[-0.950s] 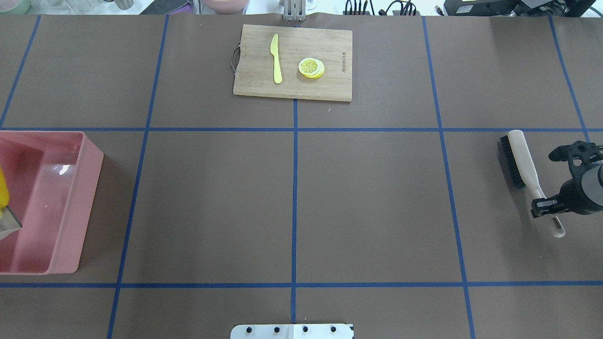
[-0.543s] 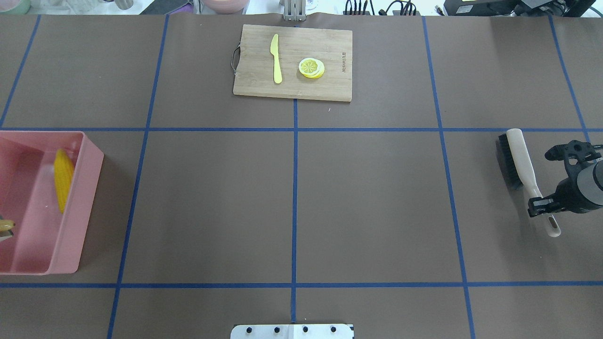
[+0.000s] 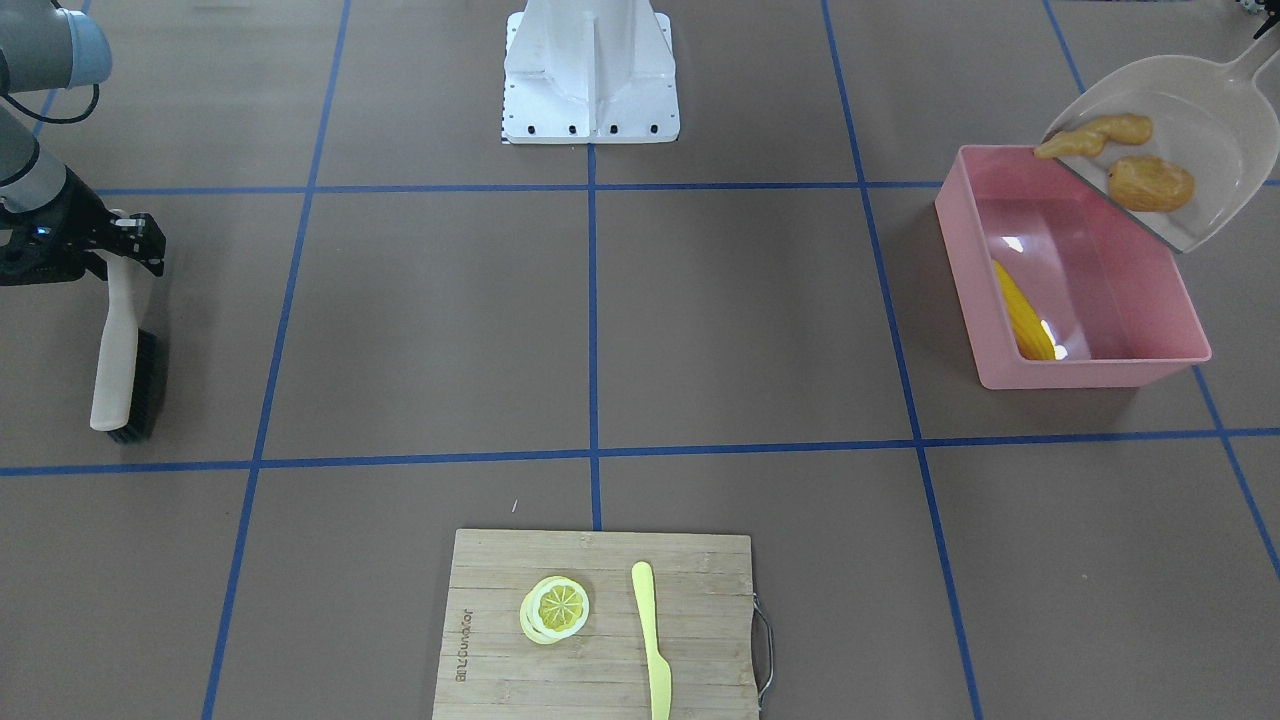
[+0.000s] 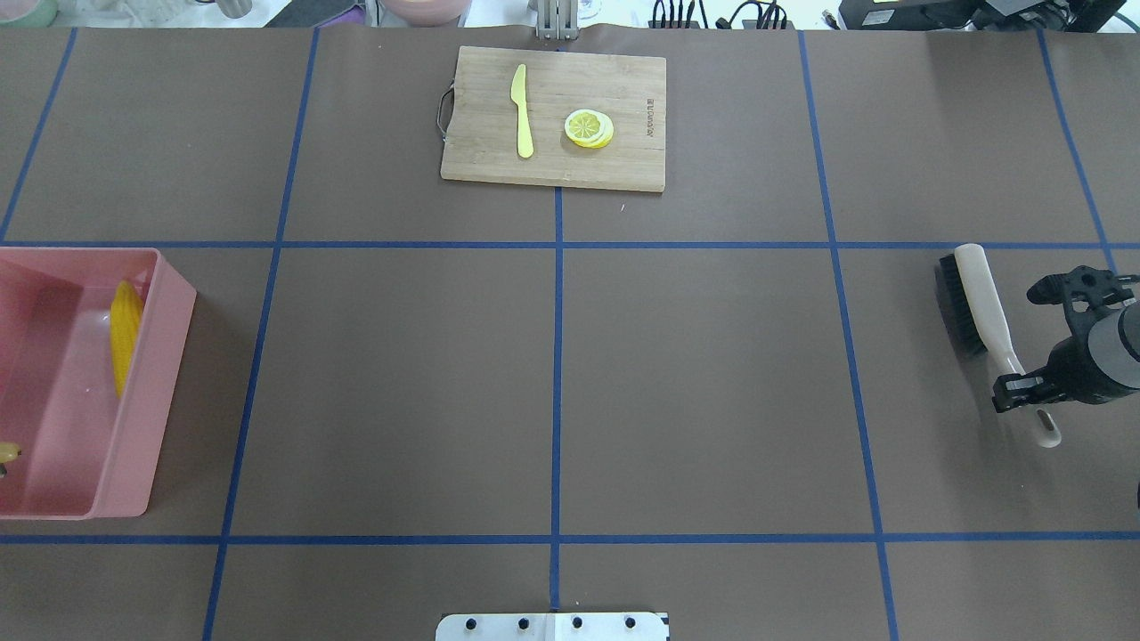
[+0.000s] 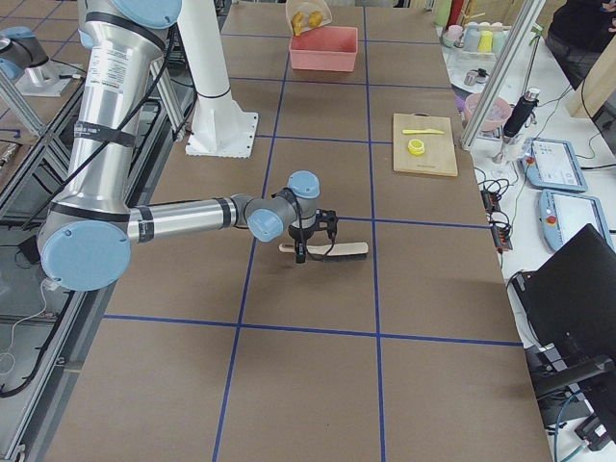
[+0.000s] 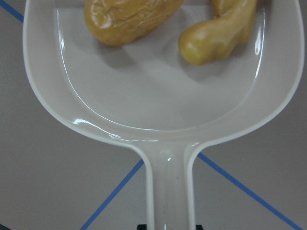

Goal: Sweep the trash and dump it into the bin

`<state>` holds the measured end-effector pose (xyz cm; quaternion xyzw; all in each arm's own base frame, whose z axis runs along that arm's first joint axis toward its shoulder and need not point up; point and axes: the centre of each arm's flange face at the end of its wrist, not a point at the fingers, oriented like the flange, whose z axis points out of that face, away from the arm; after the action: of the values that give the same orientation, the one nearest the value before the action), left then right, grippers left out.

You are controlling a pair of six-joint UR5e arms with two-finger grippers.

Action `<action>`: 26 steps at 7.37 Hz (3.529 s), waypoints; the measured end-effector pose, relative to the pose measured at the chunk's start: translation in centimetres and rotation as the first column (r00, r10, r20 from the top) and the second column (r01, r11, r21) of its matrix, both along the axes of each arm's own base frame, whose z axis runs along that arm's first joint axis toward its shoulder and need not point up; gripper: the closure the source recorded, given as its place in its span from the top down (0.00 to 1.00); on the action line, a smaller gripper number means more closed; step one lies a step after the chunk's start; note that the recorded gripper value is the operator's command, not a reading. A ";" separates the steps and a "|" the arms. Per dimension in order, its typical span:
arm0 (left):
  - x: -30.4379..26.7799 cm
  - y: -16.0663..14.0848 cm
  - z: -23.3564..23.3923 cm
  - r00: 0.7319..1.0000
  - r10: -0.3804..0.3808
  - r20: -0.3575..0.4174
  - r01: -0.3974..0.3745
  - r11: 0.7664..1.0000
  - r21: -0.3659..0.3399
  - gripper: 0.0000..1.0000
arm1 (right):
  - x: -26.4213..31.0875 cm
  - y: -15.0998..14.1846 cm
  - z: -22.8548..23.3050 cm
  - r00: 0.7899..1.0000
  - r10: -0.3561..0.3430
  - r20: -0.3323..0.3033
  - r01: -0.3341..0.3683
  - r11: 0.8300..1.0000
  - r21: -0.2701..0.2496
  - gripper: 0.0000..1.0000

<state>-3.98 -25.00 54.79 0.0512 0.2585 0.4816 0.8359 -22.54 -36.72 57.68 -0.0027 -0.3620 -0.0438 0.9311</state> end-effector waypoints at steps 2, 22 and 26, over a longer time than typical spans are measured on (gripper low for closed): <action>0.0 -1.1 -0.7 1.000 0.022 0.017 -0.022 1.000 -0.019 0.15 | 0.1 0.0 -0.2 1.000 0.002 0.003 -0.002 1.000 0.002 1.00; 43.0 -19.7 -18.2 0.774 0.466 -0.428 -0.132 0.780 0.611 0.42 | 28.7 -8.3 -0.8 0.988 0.140 -0.059 -0.139 0.990 0.030 1.00; 45.8 -18.2 -19.5 0.763 0.491 -0.420 -0.142 0.762 0.632 0.98 | 28.2 -8.7 1.0 0.990 0.135 -0.044 -0.133 0.991 0.031 1.00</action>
<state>41.86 -43.23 35.30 0.3888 0.3431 0.6391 0.5681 5.70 -45.41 58.66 0.0337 -0.3392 0.0139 0.9400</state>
